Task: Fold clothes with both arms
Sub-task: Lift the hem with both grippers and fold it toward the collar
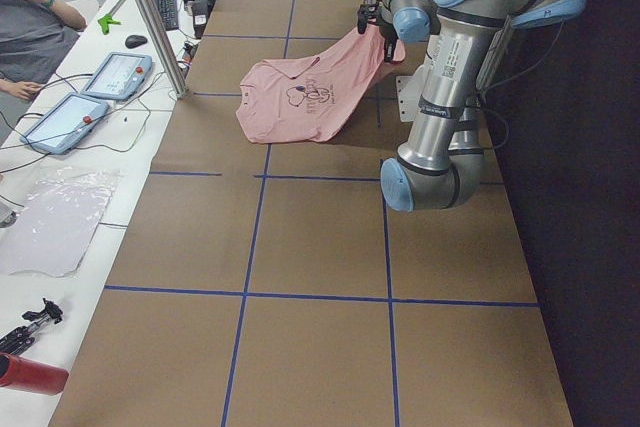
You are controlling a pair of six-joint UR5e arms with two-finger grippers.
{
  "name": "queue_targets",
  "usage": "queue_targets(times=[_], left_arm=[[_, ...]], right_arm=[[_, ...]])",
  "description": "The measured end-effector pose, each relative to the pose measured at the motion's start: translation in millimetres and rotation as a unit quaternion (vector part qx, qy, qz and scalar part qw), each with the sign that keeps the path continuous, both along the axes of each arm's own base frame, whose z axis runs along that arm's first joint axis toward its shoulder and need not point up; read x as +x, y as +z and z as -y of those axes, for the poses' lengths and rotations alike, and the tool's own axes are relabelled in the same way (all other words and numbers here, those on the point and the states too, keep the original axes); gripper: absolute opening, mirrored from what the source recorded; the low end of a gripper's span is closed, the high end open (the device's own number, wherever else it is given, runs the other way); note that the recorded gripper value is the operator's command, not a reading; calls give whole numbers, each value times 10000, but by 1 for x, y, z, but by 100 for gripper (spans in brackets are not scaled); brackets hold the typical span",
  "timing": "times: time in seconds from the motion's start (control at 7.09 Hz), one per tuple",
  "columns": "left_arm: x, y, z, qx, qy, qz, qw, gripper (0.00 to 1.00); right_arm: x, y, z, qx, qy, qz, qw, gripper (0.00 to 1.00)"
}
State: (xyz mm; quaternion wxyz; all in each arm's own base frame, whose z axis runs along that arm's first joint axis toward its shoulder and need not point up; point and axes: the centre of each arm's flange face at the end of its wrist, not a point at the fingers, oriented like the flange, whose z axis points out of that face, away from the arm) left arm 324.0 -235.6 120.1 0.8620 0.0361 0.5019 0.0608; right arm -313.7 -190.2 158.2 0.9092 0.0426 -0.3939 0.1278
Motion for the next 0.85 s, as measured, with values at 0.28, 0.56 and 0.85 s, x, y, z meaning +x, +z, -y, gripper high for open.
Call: queue_targets(times=[0.28,0.56,0.85], left_arm=[[5,8,46,393,-140,326,9986,0],[14,33,124,651,-468,745,9940,0],[27,74,213,889,-765,988,9882,0]], right_arm=[[-20,-9,49,512,-26,-308,9982,0],[-61,8,144,737,218,-469,9959,0],[-91,46,249,862,494,-536,9936,0]])
